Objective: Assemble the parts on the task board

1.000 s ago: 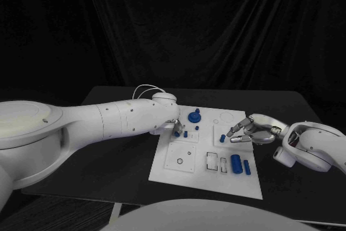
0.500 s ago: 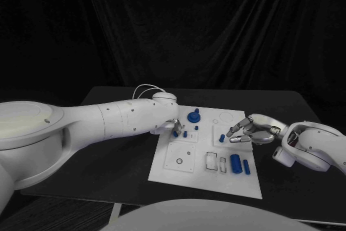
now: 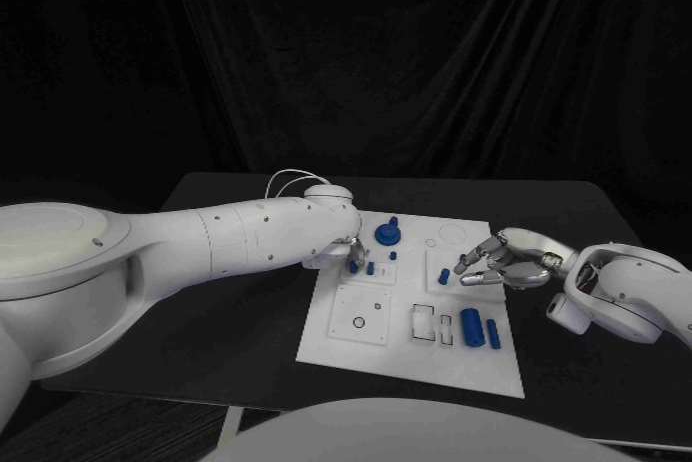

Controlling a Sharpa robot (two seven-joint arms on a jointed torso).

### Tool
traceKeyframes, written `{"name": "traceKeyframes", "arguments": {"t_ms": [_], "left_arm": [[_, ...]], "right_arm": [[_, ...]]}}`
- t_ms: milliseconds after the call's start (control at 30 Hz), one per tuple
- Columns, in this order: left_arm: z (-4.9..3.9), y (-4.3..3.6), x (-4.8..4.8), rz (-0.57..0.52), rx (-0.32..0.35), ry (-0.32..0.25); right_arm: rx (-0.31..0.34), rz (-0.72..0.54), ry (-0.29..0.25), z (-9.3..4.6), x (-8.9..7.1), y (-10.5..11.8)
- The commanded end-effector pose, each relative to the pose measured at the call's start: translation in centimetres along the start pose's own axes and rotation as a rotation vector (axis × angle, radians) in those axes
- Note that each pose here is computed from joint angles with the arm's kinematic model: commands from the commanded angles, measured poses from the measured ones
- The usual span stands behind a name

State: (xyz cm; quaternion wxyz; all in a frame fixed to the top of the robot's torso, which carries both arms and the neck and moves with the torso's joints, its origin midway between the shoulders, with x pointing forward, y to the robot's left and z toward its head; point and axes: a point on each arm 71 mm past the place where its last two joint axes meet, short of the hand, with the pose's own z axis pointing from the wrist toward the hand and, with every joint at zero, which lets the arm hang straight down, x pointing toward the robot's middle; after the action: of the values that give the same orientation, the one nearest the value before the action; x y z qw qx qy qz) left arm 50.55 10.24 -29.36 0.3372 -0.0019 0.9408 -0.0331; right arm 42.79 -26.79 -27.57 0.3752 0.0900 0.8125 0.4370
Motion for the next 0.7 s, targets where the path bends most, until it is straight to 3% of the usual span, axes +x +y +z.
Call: {"name": "traceKeyframes", "arguments": {"t_ms": [33, 700], "left_arm": [[-0.14, -0.54, 0.31, -0.015, 0.043, -0.024], [-1.16, 0.41, 0.43, 0.014, 0.040, -0.121]], "right_arm": [[0.007, 0.006, 0.008, 0.0, 0.2, -0.2], [0.018, 0.016, 0.011, -0.3, 0.8, -0.8]]}}
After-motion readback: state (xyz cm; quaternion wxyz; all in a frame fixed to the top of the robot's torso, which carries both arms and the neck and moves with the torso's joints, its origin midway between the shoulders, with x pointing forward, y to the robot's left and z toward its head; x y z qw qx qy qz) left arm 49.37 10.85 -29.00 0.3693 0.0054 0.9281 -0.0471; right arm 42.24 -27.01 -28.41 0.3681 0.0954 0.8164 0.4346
